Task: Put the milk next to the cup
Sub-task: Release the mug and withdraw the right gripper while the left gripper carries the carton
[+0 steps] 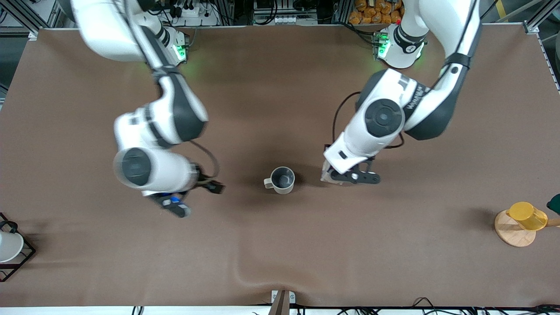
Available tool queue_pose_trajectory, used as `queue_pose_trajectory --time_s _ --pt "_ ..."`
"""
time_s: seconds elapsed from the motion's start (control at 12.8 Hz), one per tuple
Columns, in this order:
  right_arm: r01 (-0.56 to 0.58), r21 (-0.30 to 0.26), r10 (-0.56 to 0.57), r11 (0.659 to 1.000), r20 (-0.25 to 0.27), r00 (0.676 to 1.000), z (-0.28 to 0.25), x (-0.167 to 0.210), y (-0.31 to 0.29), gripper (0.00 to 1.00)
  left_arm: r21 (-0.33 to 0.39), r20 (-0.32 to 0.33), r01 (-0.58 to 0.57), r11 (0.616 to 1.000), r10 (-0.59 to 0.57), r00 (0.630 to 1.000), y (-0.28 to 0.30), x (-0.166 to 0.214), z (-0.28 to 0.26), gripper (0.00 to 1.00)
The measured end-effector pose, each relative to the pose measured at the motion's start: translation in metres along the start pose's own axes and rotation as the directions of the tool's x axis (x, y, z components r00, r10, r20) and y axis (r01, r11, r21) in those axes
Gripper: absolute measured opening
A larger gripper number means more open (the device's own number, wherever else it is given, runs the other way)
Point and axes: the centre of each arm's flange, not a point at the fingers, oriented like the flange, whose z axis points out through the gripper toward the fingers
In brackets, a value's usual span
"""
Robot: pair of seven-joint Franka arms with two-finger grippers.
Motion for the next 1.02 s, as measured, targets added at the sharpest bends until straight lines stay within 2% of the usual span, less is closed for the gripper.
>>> queue_pose_trajectory --time_s 0.16,0.31,0.47,0.63,0.7,1.02 --pt "0.168 0.007 -0.168 0.986 0.041 0.985 -0.023 0.043 0.077 1.00 0.010 0.010 0.028 1.000 -0.028 1.000 0.023 -0.012 0.003 0.47" --pt "0.242 0.028 -0.244 0.970 0.070 0.967 -0.030 0.080 0.151 1.00 0.020 0.019 0.041 0.999 -0.041 0.999 0.049 -0.026 0.009 0.47" --pt "0.304 -0.023 -0.301 0.952 0.073 0.951 -0.033 0.096 0.189 1.00 0.033 0.032 0.055 0.998 -0.056 0.998 0.077 -0.042 0.021 0.47" --pt "0.378 -0.083 -0.372 0.922 0.082 0.925 -0.039 0.096 0.201 1.00 0.048 0.046 0.085 0.995 -0.088 0.995 0.101 -0.054 0.036 0.47" --pt "0.391 -0.091 -0.386 0.916 0.075 0.920 -0.047 0.094 0.204 1.00 0.052 0.048 0.097 0.994 -0.099 0.994 0.111 -0.058 0.042 0.47" --pt "0.377 -0.072 -0.377 0.923 0.010 0.926 -0.101 0.066 0.232 1.00 0.040 0.038 0.136 0.990 -0.137 0.990 0.158 -0.069 0.057 0.47"
